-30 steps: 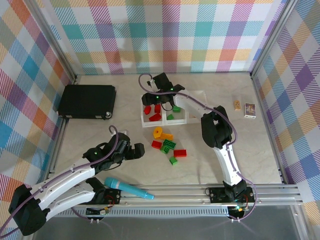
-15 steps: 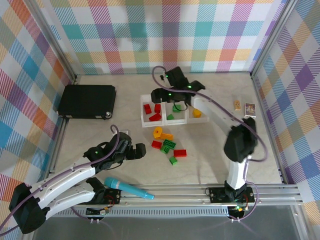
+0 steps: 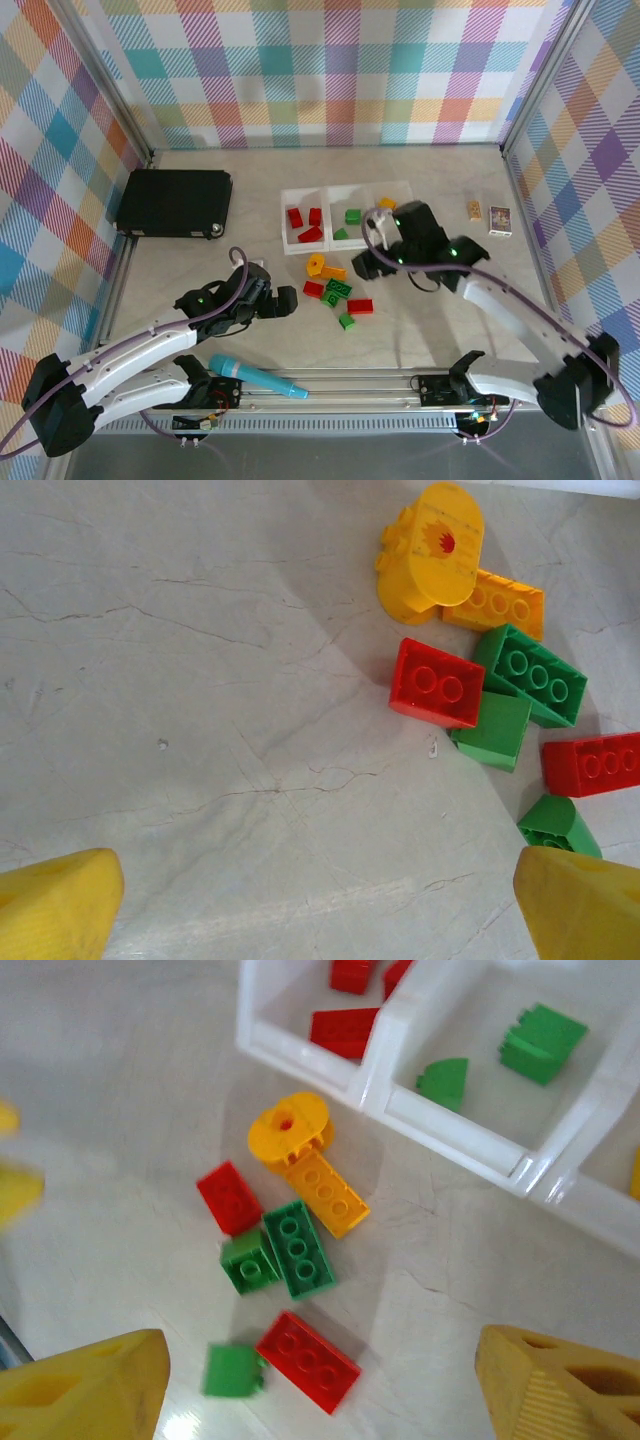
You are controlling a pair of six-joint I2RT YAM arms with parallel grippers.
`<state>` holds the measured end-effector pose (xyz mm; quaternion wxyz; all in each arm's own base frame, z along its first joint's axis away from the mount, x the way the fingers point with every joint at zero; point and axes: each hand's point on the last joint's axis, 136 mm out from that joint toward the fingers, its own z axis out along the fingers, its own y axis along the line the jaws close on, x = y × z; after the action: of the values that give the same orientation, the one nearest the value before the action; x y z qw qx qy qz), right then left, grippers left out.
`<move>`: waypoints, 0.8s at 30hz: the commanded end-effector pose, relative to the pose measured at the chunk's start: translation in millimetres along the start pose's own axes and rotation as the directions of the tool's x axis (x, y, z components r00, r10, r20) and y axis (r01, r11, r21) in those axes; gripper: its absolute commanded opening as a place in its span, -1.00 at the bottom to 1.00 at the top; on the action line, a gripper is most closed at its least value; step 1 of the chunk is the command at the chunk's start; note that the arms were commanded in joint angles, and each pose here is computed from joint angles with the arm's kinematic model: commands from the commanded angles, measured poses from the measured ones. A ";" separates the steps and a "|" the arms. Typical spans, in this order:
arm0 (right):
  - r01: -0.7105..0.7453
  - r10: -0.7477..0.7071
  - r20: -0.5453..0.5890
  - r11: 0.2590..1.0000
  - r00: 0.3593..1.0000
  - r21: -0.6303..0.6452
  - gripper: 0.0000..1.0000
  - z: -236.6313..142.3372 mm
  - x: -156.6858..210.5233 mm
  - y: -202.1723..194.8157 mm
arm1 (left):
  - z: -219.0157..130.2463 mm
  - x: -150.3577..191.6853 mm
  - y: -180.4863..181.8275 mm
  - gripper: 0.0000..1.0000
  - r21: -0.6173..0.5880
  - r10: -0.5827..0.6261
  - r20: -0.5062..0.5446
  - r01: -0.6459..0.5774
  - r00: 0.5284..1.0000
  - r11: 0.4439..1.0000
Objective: Sort the legos into containers by color
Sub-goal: Pick up the lego from the bottom-center of the table.
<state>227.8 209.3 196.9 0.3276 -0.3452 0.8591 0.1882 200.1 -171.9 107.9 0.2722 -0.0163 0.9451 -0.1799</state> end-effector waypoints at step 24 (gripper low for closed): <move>0.660 -0.685 -0.026 0.711 0.728 -0.245 0.65 97.5 92.2 17.3 | -12.0 12.7 34.7 0.99 -0.052 -0.021 0.074 0.025 0.997 0.998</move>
<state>207.8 225.0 70.4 0.2758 -0.6557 0.6914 0.1264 190.2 -142.2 106.7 0.3081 -0.0434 0.9350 -0.1702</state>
